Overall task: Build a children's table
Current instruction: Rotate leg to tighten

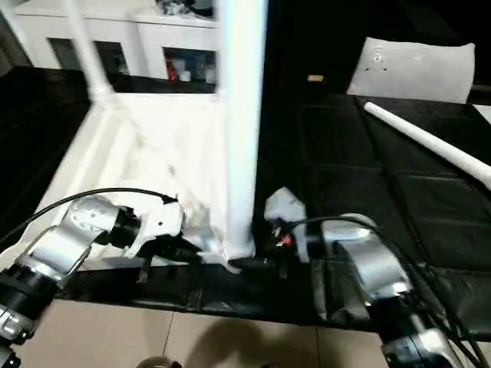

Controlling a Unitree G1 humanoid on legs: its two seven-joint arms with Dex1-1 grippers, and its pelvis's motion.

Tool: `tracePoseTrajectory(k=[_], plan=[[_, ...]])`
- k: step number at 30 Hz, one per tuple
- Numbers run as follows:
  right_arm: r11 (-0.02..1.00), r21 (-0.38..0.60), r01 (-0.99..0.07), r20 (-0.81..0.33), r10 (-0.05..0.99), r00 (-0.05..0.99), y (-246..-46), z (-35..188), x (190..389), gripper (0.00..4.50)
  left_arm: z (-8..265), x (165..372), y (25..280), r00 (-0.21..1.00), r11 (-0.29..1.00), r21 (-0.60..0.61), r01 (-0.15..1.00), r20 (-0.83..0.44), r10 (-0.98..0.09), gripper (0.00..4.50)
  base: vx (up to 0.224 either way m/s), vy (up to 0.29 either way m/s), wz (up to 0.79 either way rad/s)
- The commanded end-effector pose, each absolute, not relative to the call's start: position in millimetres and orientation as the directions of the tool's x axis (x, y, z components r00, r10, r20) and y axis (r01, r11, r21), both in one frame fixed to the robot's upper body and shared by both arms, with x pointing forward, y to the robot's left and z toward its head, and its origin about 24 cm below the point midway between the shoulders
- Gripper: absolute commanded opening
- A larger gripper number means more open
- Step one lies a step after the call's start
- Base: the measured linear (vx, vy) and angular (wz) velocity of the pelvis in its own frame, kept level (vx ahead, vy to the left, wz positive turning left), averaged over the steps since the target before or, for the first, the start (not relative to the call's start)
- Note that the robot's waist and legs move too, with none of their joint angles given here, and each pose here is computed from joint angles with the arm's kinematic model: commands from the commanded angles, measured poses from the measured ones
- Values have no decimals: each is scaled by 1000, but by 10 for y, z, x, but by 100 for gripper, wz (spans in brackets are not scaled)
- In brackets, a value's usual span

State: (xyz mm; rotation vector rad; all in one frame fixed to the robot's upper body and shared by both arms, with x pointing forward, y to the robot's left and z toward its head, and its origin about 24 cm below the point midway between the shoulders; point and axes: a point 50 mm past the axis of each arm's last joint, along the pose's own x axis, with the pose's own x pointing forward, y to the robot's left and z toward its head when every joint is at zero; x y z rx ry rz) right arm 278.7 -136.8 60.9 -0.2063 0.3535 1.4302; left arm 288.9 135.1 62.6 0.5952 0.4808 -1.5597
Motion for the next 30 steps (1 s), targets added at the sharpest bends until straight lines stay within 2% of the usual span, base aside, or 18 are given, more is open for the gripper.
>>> tracePoseTrajectory(k=[1, 5, 6, 10, 12, 15, 17, 23, 25, 27, 30], plan=[[110, 60, -992, -357, 930, 82, -1372, 645, 2809, 402, 665, 2863, 1259, -107, -181, 50, 982, -644, -758, 0, 0, 0, 0], [102, 69, -992, -343, 936, 73, -1358, 645, 2811, 383, 664, 2868, 1258, -110, -187, 52, 981, -647, -755, 0, 0, 0, 0], [101, 69, -992, -342, 937, 71, -1358, 644, 2812, 359, 664, 2868, 1258, -110, -188, 52, 981, -647, -754, 0, 0, 0, 0], [86, 82, -993, -337, 940, 54, -1349, 628, 2794, 338, 663, 2879, 1256, -109, -188, 55, 981, -644, -757, 0, 0, 0, 0], [83, 87, -993, -332, 942, 50, -1340, 624, 2784, 308, 663, 2879, 1267, -107, -184, 54, 981, -643, -758, 0, 0, 0, 0], [84, 100, -991, -319, 946, 48, -1324, 608, 2763, 297, 653, 2876, 1281, -104, -181, 53, 982, -644, -758, 0, 0, 0, 0], [84, 102, -991, -317, 947, 47, -1319, 597, 2751, 269, 651, 2876, 1281, -101, -176, 54, 983, -643, -759, 0, 0, 0, 0], [101, 133, -986, -272, 960, 62, -1251, 588, 2696, 257, 647, 2912, 1251, -43, -104, 63, 993, -619, -784, 0, 0, 0, 0], [131, 154, -979, -248, 965, 90, -1202, 563, 2659, 257, 659, 2963, 1210, 33, -12, 73, 997, -589, -807, 0, 0, 0, 0], [210, 176, -962, -225, 960, 169, -1143, 519, 2645, 256, 674, 3000, 1145, 111, 89, 67, 994, -542, -833, 0, 0, 0, 0], [362, 156, -919, -247, 915, 319, -1081, 425, 2700, 253, 668, 3056, 1077, 218, 215, 66, 974, -511, -832, 0, 0, 0, 0]])
